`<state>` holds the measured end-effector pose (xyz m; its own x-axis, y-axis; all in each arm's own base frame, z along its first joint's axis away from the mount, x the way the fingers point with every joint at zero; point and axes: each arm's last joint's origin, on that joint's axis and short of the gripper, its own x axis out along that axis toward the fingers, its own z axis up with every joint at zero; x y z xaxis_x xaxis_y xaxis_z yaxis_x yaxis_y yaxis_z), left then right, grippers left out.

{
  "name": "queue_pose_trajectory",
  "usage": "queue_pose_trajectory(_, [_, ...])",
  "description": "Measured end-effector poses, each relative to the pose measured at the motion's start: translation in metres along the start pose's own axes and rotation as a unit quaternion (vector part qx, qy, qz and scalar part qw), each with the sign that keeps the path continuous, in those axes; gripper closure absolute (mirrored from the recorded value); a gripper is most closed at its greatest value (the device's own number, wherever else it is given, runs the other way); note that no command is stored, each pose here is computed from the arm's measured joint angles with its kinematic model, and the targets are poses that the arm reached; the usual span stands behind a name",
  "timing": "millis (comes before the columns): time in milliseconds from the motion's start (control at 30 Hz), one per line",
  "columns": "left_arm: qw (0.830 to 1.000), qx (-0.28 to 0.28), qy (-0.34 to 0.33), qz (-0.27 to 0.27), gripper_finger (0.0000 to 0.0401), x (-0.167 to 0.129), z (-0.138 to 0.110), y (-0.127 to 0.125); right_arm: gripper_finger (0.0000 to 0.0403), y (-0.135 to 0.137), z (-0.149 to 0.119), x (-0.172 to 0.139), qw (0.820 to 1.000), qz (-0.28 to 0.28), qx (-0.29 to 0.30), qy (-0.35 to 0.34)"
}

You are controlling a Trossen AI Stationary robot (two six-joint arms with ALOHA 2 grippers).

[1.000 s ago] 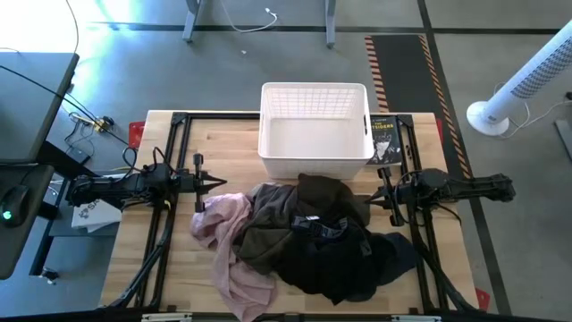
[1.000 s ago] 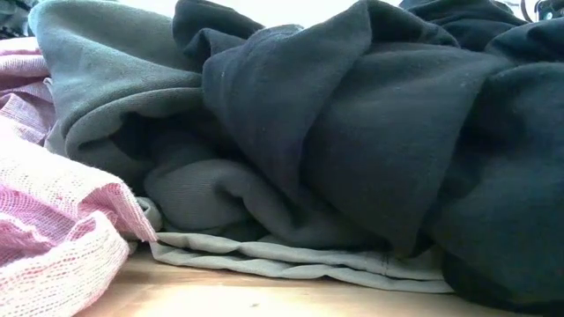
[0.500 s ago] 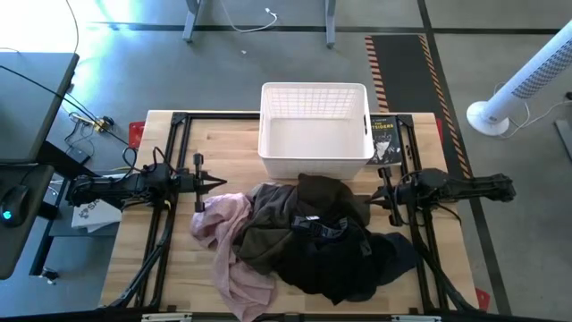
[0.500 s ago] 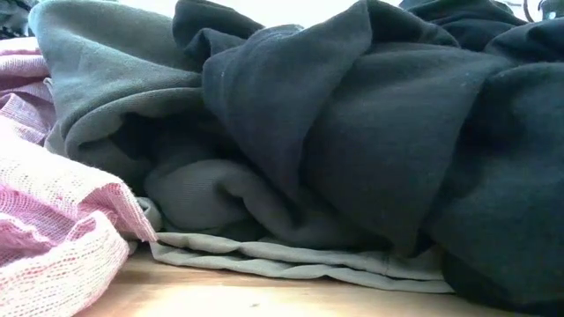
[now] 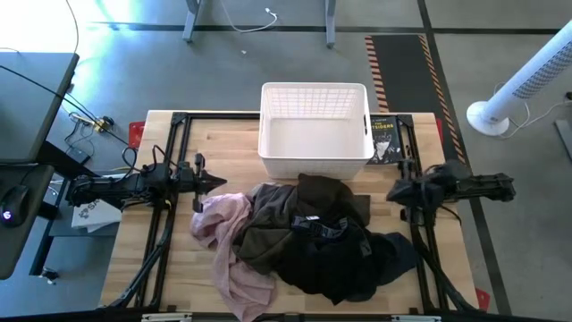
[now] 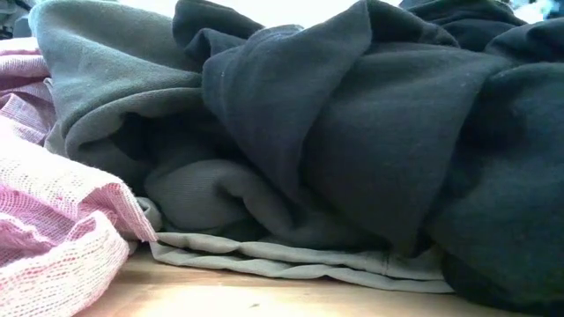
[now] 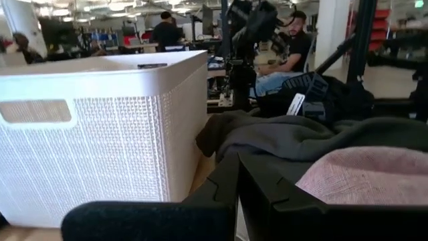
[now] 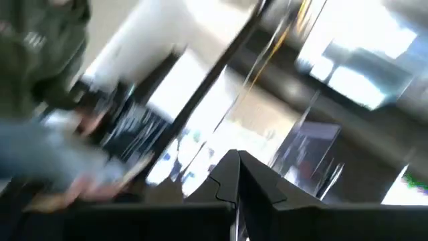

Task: Sort clothes
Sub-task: Put the black underwear into the laundry bin

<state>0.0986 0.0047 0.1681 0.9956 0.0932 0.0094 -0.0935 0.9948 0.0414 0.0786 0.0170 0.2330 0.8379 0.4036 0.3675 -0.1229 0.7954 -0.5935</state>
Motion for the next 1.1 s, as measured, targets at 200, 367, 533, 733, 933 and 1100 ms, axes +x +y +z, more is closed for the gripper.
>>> queue_pose_trajectory(200, [1.0,-0.018,-0.001,0.023,0.0398,0.0,0.0,0.001,0.0403,-0.014,0.029,-0.005,0.985,-0.059,-0.039,-0.155])
queue_pose_trajectory(367, [0.996,-0.054,-0.023,0.06,0.0398,0.0,0.004,0.004,0.0403,-0.02,0.046,-0.011,0.965,-0.047,0.006,-0.259])
queue_pose_trajectory(533, [0.993,-0.067,-0.054,0.078,0.0398,-0.001,0.01,0.005,0.0403,-0.027,0.05,0.0,0.962,-0.04,0.072,-0.262])
queue_pose_trajectory(733, [0.992,-0.069,-0.07,0.078,0.0398,-0.001,0.013,0.005,0.0403,-0.053,0.062,0.038,0.958,-0.059,0.18,-0.216])
queue_pose_trajectory(933, [0.99,-0.091,-0.077,0.076,0.0398,-0.001,0.014,0.005,0.0403,-0.083,0.083,0.081,0.936,-0.03,0.274,-0.216])
queue_pose_trajectory(1100, [0.987,-0.121,-0.08,0.072,0.0398,-0.001,0.014,0.005,0.0403,-0.101,0.092,0.114,0.937,-0.025,0.287,-0.195])
